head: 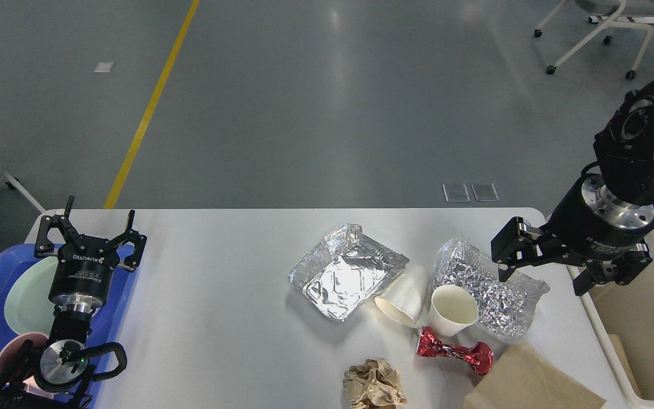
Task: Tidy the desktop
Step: 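Lower the right gripper toward the brown paper bag at the table edge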
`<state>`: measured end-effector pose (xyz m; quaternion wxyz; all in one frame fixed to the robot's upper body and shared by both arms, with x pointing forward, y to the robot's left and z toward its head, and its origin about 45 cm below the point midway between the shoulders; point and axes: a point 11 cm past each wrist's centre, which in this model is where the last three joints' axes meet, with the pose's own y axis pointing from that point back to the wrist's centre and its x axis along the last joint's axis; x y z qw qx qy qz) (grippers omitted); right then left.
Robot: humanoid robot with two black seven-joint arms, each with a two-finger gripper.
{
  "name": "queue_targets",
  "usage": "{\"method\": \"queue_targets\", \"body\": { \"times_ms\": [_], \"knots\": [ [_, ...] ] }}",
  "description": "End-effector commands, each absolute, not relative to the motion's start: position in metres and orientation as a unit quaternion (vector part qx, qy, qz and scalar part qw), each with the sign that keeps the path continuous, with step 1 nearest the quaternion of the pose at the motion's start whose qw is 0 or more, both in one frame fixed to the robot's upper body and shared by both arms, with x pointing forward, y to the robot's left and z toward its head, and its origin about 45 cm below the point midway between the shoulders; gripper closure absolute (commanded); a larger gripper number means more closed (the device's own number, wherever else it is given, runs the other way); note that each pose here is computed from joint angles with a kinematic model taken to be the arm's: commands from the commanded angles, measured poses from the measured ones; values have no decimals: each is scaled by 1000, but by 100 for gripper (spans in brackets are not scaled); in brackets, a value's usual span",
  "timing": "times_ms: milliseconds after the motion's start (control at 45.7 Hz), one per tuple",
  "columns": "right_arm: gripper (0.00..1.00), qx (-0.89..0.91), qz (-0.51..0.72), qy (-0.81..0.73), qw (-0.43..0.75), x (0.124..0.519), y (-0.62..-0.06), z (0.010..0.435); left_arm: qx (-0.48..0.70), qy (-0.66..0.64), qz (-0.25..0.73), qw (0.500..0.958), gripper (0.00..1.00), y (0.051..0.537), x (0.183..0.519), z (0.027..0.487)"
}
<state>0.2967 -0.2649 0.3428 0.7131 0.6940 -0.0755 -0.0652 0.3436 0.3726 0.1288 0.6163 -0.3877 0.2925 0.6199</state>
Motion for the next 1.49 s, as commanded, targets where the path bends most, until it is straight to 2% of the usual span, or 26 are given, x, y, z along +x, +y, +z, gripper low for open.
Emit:
{"method": "queue_targets", "body": {
  "times_ms": [0,1029,1292,1467],
  "knots": [
    [0,694,-60,-74,714,298,-262,344,-388,293,620,616,4,373,344,129],
    [0,686,-62,-75,721,297,-266,346,-388,293,620,616,4,373,344,129],
    [1,678,-90,-112,721,296,-289,340,-388,292,620,616,4,373,344,129],
    [1,664,-129,-141,723,288,-309,305,-388,293,620,616,4,373,344,129]
  ]
}}
